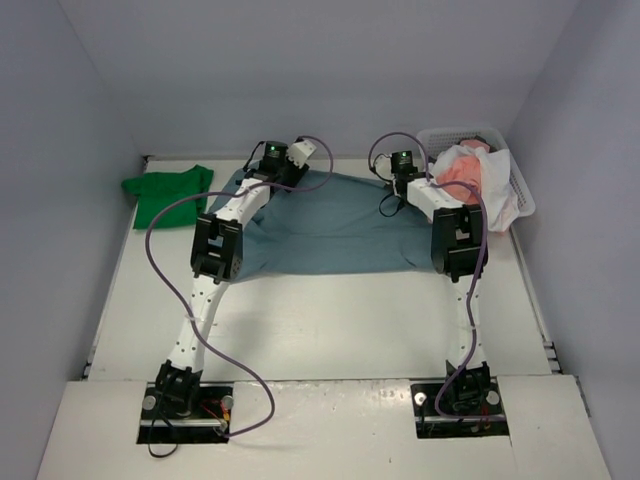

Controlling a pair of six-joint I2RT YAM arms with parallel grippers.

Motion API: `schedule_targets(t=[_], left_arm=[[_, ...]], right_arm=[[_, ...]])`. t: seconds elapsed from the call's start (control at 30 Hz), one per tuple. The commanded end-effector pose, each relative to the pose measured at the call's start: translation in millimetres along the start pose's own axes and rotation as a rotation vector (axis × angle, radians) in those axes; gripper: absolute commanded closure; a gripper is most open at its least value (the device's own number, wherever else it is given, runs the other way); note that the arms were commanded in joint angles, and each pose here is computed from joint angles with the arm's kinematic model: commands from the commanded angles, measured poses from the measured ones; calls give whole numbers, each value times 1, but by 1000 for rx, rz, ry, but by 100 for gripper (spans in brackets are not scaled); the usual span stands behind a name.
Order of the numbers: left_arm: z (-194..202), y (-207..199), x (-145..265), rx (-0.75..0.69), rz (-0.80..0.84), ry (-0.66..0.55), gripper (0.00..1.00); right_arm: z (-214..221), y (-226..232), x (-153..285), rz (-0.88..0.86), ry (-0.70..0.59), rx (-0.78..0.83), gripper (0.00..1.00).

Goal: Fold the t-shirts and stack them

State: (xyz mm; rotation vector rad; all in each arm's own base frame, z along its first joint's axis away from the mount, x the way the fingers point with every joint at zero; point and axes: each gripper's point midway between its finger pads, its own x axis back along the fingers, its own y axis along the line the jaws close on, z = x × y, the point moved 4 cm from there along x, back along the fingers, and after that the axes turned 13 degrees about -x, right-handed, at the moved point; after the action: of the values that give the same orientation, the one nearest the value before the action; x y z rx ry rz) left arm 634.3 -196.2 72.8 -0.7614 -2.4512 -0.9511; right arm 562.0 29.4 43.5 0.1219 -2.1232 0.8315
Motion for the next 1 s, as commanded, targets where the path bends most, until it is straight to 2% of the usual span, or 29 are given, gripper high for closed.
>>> schedule_targets(t=[0.0,0.13,0.2,0.27,0.3,0.37,0.53,0.7,0.97], left_arm=[[-35,30,10,-34,-124,-80,53],[-38,34,11,-41,-143,-85,54],[-39,35,11,-48,-148,-88,58],[-38,36,11,-47,-156,-85,64],[-39,36,11,-49,-155,-87,72],[-37,36,10,-48,-157,-84,81],[-37,33,9,-46,-139,-89,92],[-37,32,12,-35,-127,-89,96],[-55,62,49,-18,-214,-120,97]], right_arm=[[15,19,9,-102,53,-17,100],[16,20,8,-104,54,-22,100],[16,21,6,-107,55,-21,100],[16,23,6,-109,57,-19,100],[15,23,6,-111,54,-19,100],[18,25,5,-115,60,-18,100],[19,29,4,-121,65,-14,100],[20,32,4,-130,65,-16,100],[13,32,20,-128,33,-49,100]])
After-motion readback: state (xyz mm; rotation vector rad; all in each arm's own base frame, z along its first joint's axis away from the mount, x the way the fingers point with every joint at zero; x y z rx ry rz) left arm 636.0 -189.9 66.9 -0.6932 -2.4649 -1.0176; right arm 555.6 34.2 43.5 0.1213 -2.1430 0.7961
